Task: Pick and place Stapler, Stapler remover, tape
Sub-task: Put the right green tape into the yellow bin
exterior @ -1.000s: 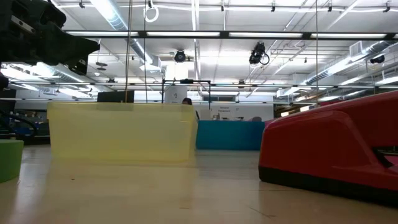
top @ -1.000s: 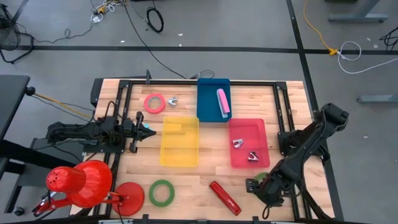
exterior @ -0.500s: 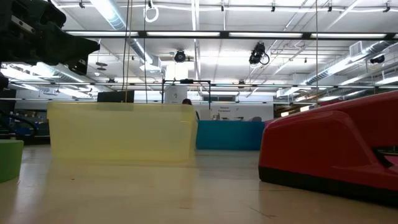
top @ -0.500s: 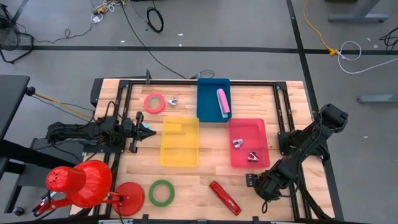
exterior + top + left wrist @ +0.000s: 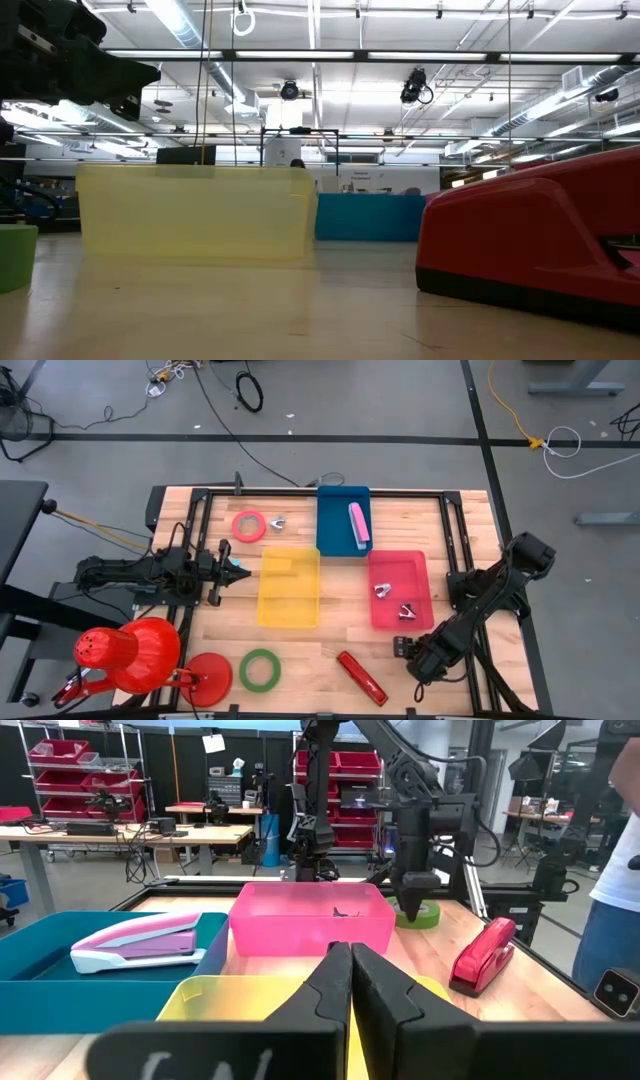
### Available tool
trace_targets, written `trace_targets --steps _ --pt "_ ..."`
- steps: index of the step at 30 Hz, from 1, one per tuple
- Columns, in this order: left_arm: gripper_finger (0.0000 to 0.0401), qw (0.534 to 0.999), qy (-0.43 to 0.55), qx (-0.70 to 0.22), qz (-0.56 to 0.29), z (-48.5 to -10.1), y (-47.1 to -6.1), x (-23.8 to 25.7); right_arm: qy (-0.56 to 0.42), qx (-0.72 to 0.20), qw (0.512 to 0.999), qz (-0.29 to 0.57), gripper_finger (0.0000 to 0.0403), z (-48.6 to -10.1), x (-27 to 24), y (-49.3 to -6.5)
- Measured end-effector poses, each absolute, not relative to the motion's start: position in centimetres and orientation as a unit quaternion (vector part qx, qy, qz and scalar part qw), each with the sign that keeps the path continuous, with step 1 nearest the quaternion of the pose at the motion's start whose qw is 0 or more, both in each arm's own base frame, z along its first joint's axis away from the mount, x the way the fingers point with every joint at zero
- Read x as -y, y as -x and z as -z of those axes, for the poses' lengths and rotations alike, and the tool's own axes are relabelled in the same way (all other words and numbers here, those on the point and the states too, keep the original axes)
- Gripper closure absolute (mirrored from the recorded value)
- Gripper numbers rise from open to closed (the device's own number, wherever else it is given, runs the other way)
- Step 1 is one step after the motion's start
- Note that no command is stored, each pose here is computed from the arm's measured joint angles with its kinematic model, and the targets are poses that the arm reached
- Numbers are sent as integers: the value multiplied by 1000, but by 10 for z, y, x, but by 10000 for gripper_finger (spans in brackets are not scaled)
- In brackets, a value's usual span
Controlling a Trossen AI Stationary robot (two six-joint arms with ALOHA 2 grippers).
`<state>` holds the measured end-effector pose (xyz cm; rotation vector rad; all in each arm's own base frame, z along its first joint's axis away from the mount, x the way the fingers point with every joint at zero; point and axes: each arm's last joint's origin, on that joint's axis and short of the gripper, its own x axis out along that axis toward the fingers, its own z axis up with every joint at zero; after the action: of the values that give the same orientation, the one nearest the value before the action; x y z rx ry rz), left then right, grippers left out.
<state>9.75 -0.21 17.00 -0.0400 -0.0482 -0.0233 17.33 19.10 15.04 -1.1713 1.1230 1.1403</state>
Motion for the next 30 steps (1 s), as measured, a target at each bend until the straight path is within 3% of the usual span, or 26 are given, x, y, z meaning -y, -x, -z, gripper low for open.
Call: trace_targets --steps 10,30 --pt "385 999 20 24 12 -170 -98 2 507 -481 546 -462 149 -146 -192 -174" --pt "385 999 20 24 12 -170 -98 2 485 -495 564 -449 273 -146 -193 -175"
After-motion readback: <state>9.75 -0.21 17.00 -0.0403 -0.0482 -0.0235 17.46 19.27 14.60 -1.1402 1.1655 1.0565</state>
